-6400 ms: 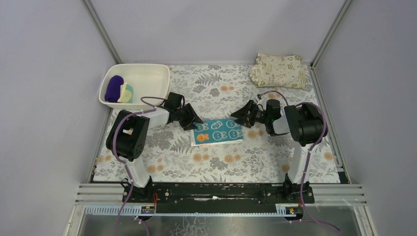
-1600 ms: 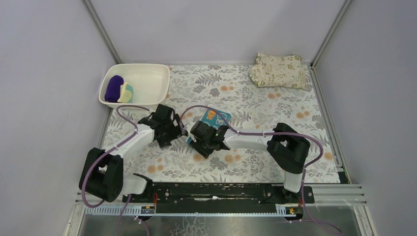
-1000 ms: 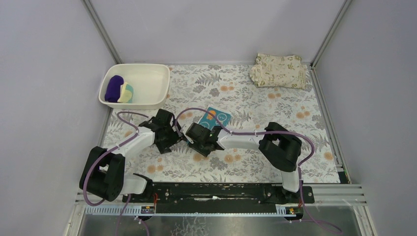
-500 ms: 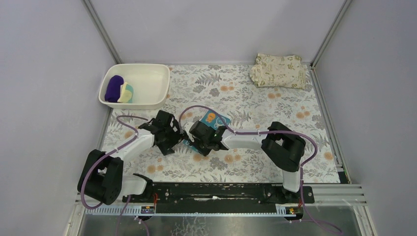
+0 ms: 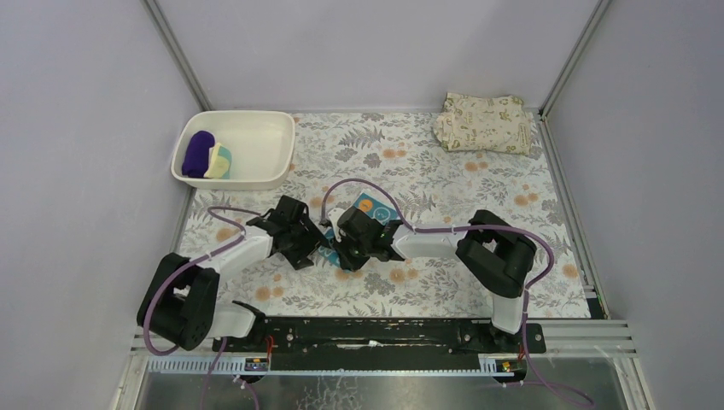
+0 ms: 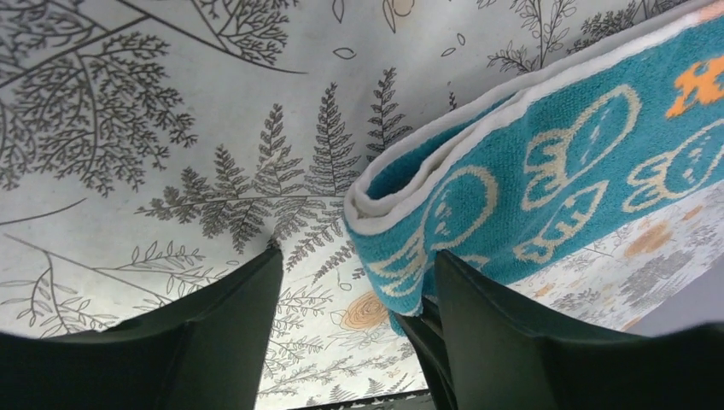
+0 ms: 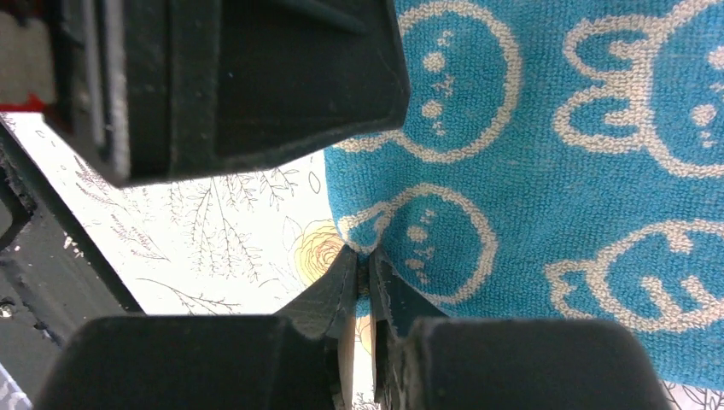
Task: Roll the towels
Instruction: Roll the towel at the center of the board.
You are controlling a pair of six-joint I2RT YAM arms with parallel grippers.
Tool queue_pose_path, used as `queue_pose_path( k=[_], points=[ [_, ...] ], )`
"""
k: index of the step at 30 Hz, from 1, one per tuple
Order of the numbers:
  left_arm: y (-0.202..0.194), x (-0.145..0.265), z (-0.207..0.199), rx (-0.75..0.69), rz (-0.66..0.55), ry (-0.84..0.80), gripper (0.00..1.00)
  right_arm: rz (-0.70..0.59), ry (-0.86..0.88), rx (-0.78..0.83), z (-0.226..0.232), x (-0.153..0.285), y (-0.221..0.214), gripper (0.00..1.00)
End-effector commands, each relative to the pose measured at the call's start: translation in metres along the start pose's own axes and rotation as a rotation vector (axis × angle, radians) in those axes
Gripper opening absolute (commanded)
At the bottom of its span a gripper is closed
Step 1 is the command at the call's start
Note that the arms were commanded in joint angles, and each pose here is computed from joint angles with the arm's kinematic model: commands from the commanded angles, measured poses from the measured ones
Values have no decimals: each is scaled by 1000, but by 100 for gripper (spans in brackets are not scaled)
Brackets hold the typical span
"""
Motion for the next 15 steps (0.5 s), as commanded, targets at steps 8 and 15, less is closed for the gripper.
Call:
queue_pose_path(
  k=[8,15],
  points=[
    [6,-22,-4,10,-57,63,38,37,97,-78,7,6,-15,5],
    [10,-24,0,-3,-89,123,17,4,173,-135,5,12,-12,4]
  ],
)
Point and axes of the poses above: each gripper's point midway between its finger pads, its own x axis back along the fingers, its own z axis along the line the jaws close on, y = z × x, the point moved 9 cm from there along x, back along the fingers, and after that the axes turned 9 degrees about x, right-handed, at the moved point
